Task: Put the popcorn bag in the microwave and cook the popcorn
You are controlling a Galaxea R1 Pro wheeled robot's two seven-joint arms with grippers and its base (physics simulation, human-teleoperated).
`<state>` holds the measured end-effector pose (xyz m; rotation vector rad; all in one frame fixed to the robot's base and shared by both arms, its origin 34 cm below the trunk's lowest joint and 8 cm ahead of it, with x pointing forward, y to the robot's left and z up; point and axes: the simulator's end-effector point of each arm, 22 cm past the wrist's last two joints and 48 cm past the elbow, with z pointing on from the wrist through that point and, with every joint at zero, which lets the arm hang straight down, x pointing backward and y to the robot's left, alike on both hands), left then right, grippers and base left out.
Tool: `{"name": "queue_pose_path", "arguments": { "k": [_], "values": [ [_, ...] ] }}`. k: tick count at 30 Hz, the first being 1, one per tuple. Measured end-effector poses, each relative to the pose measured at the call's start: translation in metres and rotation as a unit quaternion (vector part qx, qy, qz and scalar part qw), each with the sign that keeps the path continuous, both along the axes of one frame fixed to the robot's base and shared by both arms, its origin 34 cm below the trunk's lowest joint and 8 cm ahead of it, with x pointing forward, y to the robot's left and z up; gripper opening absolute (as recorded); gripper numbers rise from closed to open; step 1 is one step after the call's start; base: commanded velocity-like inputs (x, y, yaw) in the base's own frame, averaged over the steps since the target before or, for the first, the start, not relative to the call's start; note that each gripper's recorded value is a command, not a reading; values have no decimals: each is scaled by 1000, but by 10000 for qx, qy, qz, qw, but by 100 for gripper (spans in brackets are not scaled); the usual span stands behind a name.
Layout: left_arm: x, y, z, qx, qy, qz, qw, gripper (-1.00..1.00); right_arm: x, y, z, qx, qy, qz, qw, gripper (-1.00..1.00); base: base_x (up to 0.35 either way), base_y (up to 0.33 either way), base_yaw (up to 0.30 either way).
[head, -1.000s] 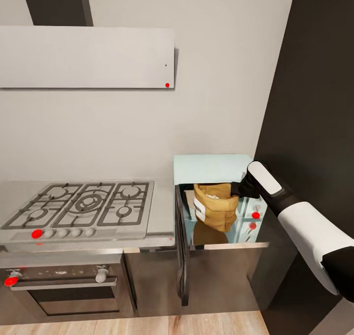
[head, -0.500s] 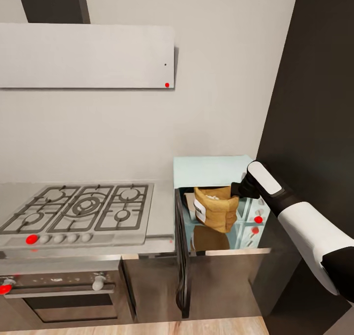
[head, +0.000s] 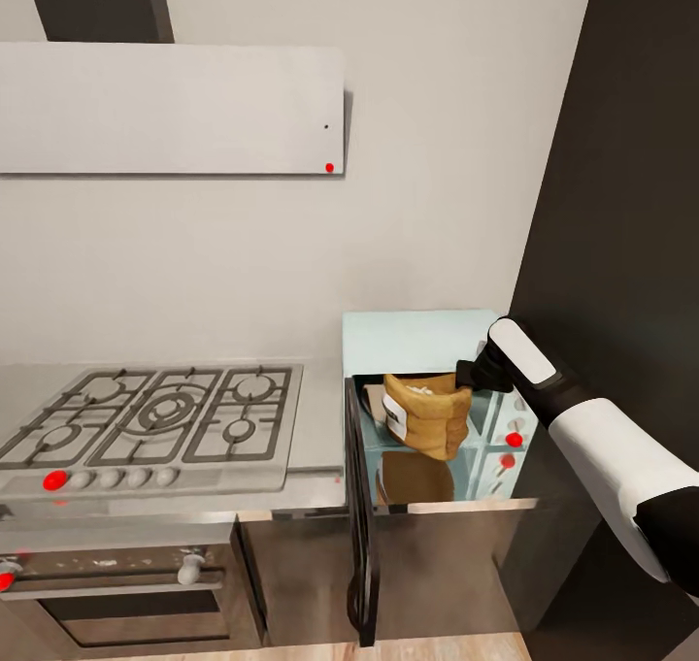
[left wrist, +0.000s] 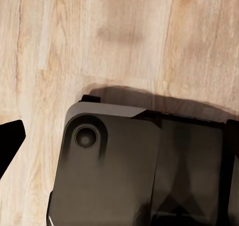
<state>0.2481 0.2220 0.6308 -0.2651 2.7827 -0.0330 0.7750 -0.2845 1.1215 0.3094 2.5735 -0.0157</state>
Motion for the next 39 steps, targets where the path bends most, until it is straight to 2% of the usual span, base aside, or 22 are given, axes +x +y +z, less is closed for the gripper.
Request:
{"name": "queue_pose_path", "arguments": {
  "k": [36,37,39],
  "values": [
    [0,0,0,-2,-7,-1,10000,100,-2,2,-5,-2,30,-59,10000,-100,43,0,0],
    [0,0,0,-2,-5,-1,10000,100,-2,2,-5,0,33,-57,10000,100,0,0,0],
    [-1,0,0,-2,-4,-1,10000,100,-2,-2,-5,-91,71,-42,9999,100,0,0,0]
  ]
}}
